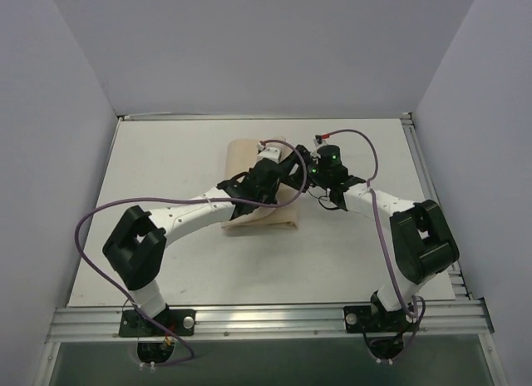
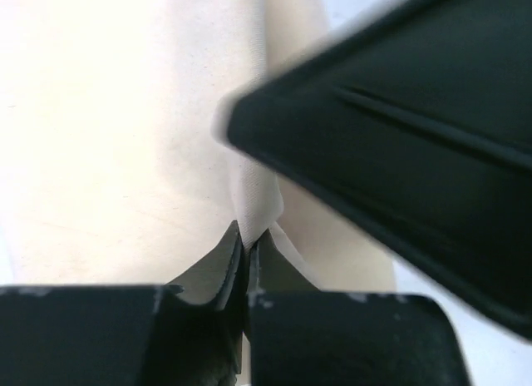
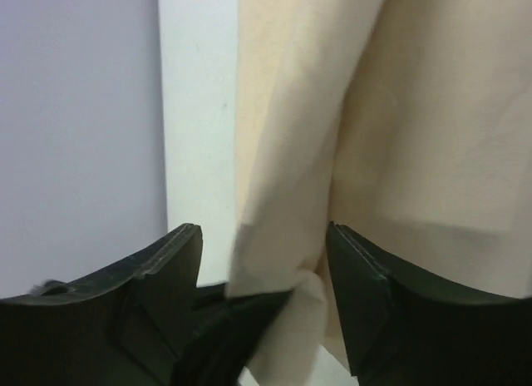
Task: Open and lay out the surgical kit
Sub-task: Open the surgical kit at the center of the board.
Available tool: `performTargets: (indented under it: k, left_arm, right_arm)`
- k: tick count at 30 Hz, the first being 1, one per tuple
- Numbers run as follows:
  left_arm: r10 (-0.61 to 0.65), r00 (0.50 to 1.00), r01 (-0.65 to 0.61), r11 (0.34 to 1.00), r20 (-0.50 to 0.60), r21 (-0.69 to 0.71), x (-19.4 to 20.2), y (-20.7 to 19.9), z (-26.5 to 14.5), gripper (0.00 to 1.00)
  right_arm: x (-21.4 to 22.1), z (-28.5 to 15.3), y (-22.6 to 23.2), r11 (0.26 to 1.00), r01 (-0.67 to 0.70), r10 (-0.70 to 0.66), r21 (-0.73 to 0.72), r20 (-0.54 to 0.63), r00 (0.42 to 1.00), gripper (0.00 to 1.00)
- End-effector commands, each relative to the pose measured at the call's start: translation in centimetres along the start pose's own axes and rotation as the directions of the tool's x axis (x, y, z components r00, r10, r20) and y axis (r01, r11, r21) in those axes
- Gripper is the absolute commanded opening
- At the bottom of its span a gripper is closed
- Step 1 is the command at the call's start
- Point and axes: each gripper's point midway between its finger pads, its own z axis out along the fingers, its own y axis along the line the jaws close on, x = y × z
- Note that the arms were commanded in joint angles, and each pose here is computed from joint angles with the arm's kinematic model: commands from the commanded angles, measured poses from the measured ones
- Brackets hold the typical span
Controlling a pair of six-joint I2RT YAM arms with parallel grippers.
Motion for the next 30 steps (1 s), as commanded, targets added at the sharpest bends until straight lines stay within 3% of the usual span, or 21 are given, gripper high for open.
performTargets:
  k: [1, 3, 7, 9, 11, 12, 13, 14, 17, 23, 26, 29, 30]
  left_arm:
    - [-0.091, 0.994, 0.095, 0.994, 0.061, -0.057, -3.7, 4.2, -2.7, 0.02]
    - [-0.169, 0.985, 0.171, 0.98, 0.033, -0.106, -3.2, 8.7, -2.8, 0.02]
    - [-0.291, 0.952, 0.304, 0.929, 0.092, -0.211, -3.5, 17.4, -6.5, 0.02]
    - [-0.363, 0.924, 0.384, 0.874, 0.123, -0.297, -2.9, 22.5, -7.8, 0.02]
    - [-0.435, 0.891, 0.453, 0.828, 0.13, -0.331, -1.3, 24.9, -9.3, 0.02]
    - [-0.474, 0.87, 0.49, 0.796, 0.139, -0.355, -0.6, 26.1, -9.9, 0.26]
    - [-0.553, 0.814, 0.574, 0.718, 0.177, -0.395, 0.9, 28.1, -10.9, 0.47]
    - [-0.586, 0.79, 0.606, 0.698, 0.183, -0.382, 1.4, 28.4, -11.2, 0.52]
    - [-0.615, 0.748, 0.663, 0.675, 0.248, -0.324, 1.3, 29.1, -12.4, 0.94]
    - [-0.61, 0.746, 0.666, 0.689, 0.266, -0.286, 0.4, 28.4, -13.9, 0.94]
    - [-0.62, 0.744, 0.668, 0.691, 0.249, -0.276, 0.6, 28.1, -13.5, 0.94]
    - [-0.631, 0.746, 0.666, 0.705, 0.212, -0.244, 1.3, 27.2, -13.1, 0.94]
    - [-0.636, 0.746, 0.666, 0.704, 0.2, -0.245, 2.0, 27.1, -12.8, 0.94]
  right_arm:
    - [-3.2, -1.6, 1.0, 0.991, 0.13, -0.133, 0.043, 0.07, 0.989, 0.64]
    - [-4.5, -2.2, 0.4, 0.979, 0.173, -0.183, 0.107, 0.097, 0.978, 0.68]
    - [-5.5, -3.3, 0.6, 0.944, 0.283, -0.303, 0.167, 0.11, 0.946, 0.72]
    - [-4.6, -2.7, 1.9, 0.923, 0.362, -0.374, 0.131, 0.077, 0.924, 0.71]
    - [-2.6, -1.8, 3.9, 0.887, 0.452, -0.457, 0.095, 0.032, 0.889, 0.7]
    - [-1.3, -0.8, 3.9, 0.873, 0.478, -0.48, 0.093, -0.002, 0.877, 0.69]
    - [-0.3, -0.3, 4.1, 0.861, 0.499, -0.499, 0.095, -0.028, 0.866, 0.69]
    - [1.2, 0.4, 5.0, 0.847, 0.525, -0.524, 0.083, -0.044, 0.851, 0.69]
    - [3.3, 2.4, 6.3, 0.834, 0.551, -0.548, 0.037, -0.065, 0.834, 0.68]
    - [7.1, 6.1, 6.7, 0.783, 0.617, -0.606, 0.077, -0.127, 0.785, 0.69]
    - [8.4, 7.5, 6.5, 0.746, 0.643, -0.628, 0.173, -0.137, 0.766, 0.69]
    - [9.1, 8.2, 6.1, 0.675, 0.669, -0.664, 0.311, -0.138, 0.735, 0.64]
    - [9.2, 8.3, 4.2, 0.618, 0.68, -0.678, 0.395, -0.172, 0.715, 0.62]
